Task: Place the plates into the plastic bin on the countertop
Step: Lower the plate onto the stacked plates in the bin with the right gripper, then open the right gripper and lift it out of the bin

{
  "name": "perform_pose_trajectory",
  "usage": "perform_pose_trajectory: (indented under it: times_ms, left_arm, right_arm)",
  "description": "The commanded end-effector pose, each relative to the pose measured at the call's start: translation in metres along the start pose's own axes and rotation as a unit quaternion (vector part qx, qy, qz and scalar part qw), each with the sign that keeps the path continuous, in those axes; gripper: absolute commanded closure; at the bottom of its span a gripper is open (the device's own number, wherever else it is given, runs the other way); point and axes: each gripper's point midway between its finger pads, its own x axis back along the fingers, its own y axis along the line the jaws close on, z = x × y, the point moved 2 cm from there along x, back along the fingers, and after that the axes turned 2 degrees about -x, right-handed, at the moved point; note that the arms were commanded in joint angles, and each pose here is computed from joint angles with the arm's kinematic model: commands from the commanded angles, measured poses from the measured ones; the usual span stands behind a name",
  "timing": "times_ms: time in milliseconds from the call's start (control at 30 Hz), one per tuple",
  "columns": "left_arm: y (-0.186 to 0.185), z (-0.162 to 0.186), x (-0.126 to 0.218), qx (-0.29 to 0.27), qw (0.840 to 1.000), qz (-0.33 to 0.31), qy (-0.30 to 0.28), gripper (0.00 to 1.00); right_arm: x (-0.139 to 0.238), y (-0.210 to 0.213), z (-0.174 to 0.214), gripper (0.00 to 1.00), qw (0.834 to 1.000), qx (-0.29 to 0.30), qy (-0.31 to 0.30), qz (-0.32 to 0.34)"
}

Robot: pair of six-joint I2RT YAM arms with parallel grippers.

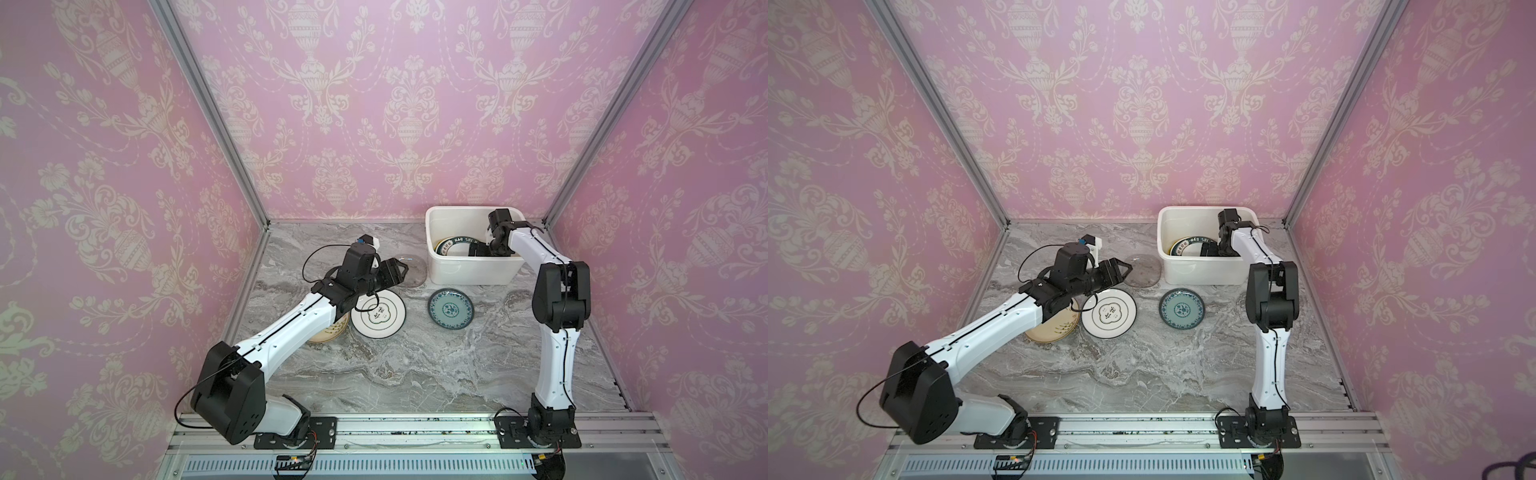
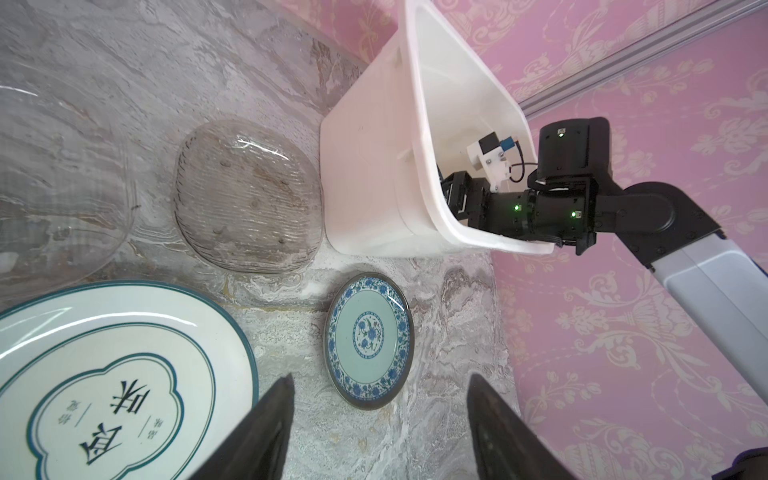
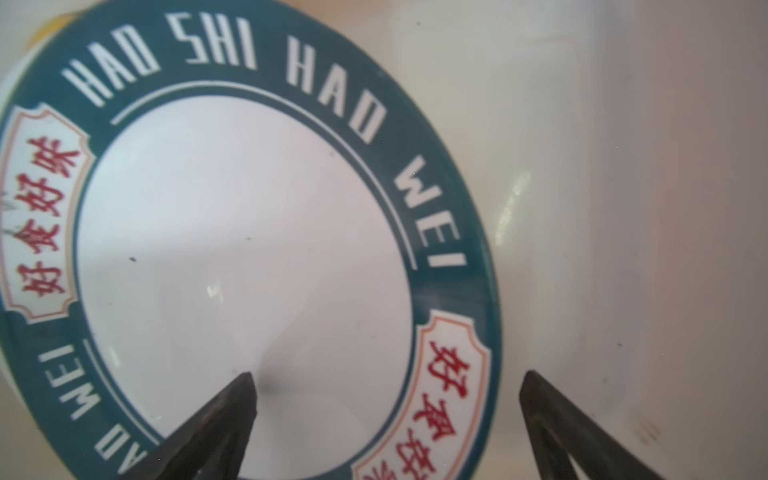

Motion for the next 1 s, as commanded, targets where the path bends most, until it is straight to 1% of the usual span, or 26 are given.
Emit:
perform_pose_trajectory:
  times_ms: [0, 200, 367, 433, 567, 667, 800, 833, 900, 933, 967]
  left_arm:
    - [0.020, -0.010, 0.018, -0.027, 0.998, -0.052, -0.038, 0.31]
    - [0.024, -0.020, 0.044, -0.044, 0.994, -0.069, -0.068, 0.30]
    - [0.026, -0.024, 0.066, -0.050, 0.992, -0.077, -0.089, 0.28]
    - [0.026, -0.026, 0.076, -0.054, 0.991, -0.080, -0.095, 0.28]
    - [0.023, -0.029, 0.100, -0.060, 0.988, -0.082, -0.115, 0.27]
    - [0.021, -0.030, 0.120, -0.063, 0.985, -0.084, -0.134, 0.26]
    - [0.022, -0.028, 0.150, -0.063, 0.982, -0.089, -0.158, 0.22]
    - [0.023, -0.027, 0.155, -0.062, 0.981, -0.091, -0.161, 0.21]
    - [0.025, -0.024, 0.168, -0.062, 0.980, -0.094, -0.166, 0.20]
    - [0.026, -0.022, 0.173, -0.061, 0.979, -0.097, -0.168, 0.20]
    - [0.027, -0.020, 0.178, -0.061, 0.979, -0.099, -0.168, 0.19]
  right_arm:
    - [0.040, -0.004, -0.004, 0.00, 0.999, 0.019, -0.032, 0.030]
    - [0.074, 0.000, -0.015, 0.00, 0.996, 0.024, -0.076, 0.032]
    - [0.123, 0.017, -0.022, 0.00, 0.989, 0.041, -0.139, 0.024]
    - [0.150, 0.027, -0.022, 0.00, 0.982, 0.065, -0.176, 0.026]
    - [0.207, 0.043, -0.016, 0.00, 0.959, 0.114, -0.256, 0.048]
    - [0.243, 0.046, -0.006, 0.00, 0.944, 0.126, -0.302, 0.044]
    - [0.282, 0.046, 0.010, 0.00, 0.929, 0.117, -0.351, -0.003]
    - [0.289, 0.044, 0.012, 0.00, 0.925, 0.097, -0.366, -0.015]
    - [0.295, 0.029, 0.022, 0.00, 0.920, 0.004, -0.389, -0.049]
    - [0.298, 0.027, 0.029, 0.00, 0.915, -0.019, -0.395, -0.083]
    - [0.305, 0.035, 0.034, 0.00, 0.902, -0.005, -0.403, -0.154]
